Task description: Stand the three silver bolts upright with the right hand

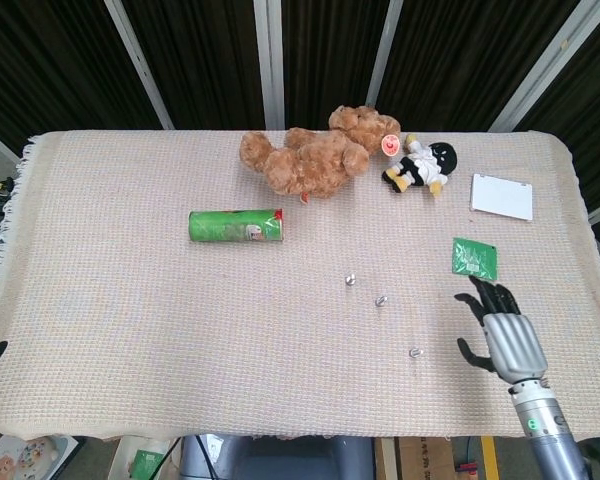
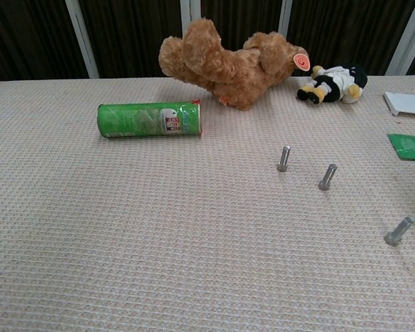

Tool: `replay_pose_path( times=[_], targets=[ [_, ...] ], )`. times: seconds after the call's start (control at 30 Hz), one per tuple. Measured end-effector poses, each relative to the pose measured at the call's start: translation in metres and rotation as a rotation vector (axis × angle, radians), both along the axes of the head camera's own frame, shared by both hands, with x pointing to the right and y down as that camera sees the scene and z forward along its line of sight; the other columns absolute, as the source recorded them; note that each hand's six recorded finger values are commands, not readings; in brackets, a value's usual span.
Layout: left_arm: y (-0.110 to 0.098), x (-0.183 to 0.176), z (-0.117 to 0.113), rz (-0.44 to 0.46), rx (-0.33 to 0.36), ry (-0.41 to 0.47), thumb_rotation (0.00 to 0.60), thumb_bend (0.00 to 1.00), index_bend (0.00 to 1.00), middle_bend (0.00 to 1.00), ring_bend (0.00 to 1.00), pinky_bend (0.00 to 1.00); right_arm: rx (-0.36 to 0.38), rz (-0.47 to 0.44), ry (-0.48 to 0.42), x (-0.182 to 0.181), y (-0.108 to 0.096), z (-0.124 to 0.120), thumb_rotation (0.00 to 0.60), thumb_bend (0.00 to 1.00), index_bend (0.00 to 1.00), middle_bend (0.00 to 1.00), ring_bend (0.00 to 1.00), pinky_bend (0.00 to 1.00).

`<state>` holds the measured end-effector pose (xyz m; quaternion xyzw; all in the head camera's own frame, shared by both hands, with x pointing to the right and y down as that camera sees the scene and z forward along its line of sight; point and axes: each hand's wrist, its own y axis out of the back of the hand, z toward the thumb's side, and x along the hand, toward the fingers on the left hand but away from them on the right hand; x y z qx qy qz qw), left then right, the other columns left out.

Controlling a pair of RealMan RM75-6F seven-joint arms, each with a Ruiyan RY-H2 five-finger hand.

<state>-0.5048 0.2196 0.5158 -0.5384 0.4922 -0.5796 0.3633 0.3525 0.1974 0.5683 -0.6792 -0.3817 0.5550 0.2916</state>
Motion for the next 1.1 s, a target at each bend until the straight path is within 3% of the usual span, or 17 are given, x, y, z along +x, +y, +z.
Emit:
replay_pose_path(
  times=[0.23, 0.4, 0.67, 0.87, 1.1],
  targets=[
    [0.002, 0.001, -0.001, 0.002, -0.001, -0.001, 0.6, 0.24, 0.1, 0.06, 0.0, 0.08, 0.154, -0.098, -0.042, -0.001, -0.008, -0.035, 0.6, 0.38, 0.21, 0.0, 0.0, 0.0],
    [0.003, 0.001, -0.002, 0.006, -0.004, -0.006, 0.6, 0.24, 0.1, 0.06, 0.0, 0.08, 0.281, -0.205, 0.035, 0.013, 0.01, -0.051, 0.6, 0.36, 0.19, 0.0, 0.0, 0.0],
    [0.007, 0.001, -0.003, 0.014, -0.02, -0.007, 0.6, 0.24, 0.1, 0.06, 0.0, 0.08, 0.256, -0.216, 0.172, 0.029, 0.046, -0.048, 0.6, 0.33, 0.12, 0.0, 0.0, 0.0],
    [0.01, 0.004, -0.004, 0.039, -0.031, -0.008, 0.6, 0.24, 0.09, 0.06, 0.0, 0.08, 0.237, -0.172, 0.212, 0.042, 0.047, -0.043, 0.6, 0.33, 0.11, 0.0, 0.0, 0.0],
    [0.013, 0.007, -0.003, 0.056, -0.052, -0.017, 0.6, 0.24, 0.06, 0.06, 0.0, 0.08, 0.269, -0.109, 0.255, 0.054, 0.039, -0.044, 0.6, 0.33, 0.09, 0.0, 0.0, 0.0]
  ],
)
